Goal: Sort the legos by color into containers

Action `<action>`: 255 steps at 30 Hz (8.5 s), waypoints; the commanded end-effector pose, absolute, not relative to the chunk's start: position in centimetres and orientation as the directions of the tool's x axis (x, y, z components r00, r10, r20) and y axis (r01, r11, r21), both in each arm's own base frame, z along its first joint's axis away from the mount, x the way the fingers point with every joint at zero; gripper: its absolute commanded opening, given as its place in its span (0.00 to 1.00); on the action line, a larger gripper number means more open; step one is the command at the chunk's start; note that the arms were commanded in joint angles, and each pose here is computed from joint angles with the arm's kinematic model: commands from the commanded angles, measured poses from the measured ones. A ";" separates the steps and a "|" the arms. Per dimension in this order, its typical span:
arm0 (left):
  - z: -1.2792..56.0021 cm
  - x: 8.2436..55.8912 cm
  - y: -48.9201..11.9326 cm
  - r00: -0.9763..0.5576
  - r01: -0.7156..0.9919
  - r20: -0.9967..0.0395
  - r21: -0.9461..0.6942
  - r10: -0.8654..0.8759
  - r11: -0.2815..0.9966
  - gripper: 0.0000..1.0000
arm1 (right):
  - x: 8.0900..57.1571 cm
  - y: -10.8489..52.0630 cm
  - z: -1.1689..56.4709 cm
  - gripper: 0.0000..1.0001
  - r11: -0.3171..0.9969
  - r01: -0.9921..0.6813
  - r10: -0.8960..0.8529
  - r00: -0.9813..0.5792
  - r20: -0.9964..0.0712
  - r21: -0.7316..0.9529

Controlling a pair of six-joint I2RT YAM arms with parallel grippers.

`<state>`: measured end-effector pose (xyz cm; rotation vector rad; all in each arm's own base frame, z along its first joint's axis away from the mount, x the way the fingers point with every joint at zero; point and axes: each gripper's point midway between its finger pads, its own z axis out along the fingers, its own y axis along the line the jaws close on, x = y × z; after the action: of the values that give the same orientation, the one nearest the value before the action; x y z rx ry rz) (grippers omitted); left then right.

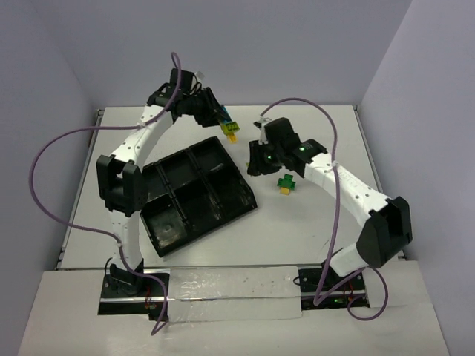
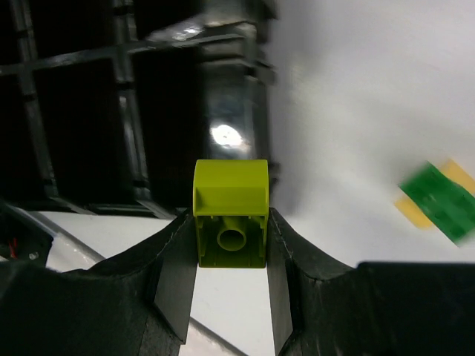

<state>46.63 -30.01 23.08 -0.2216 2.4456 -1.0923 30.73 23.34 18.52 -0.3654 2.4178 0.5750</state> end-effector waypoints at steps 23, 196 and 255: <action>30.9 46.5 -22.3 -0.762 0.072 -0.495 -0.706 -0.418 0.704 0.00 | 30.9 31.6 19.4 0.74 0.814 -0.512 -0.209 -0.698 -0.684 0.273; 34.2 38.9 -28.4 -0.835 0.390 -0.515 -0.802 -0.194 0.453 0.00 | 36.3 33.3 30.1 0.68 0.787 -0.532 -0.039 -0.550 -0.835 0.313; 34.0 41.3 -27.1 -0.794 0.361 -0.554 -0.760 -0.250 0.541 0.68 | 35.4 32.1 28.5 0.00 0.818 -0.489 -0.015 -0.545 -0.838 0.303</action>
<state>40.67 -26.92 31.98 0.0392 2.2223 -1.2437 35.49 32.09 24.36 -0.3877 2.1837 0.5985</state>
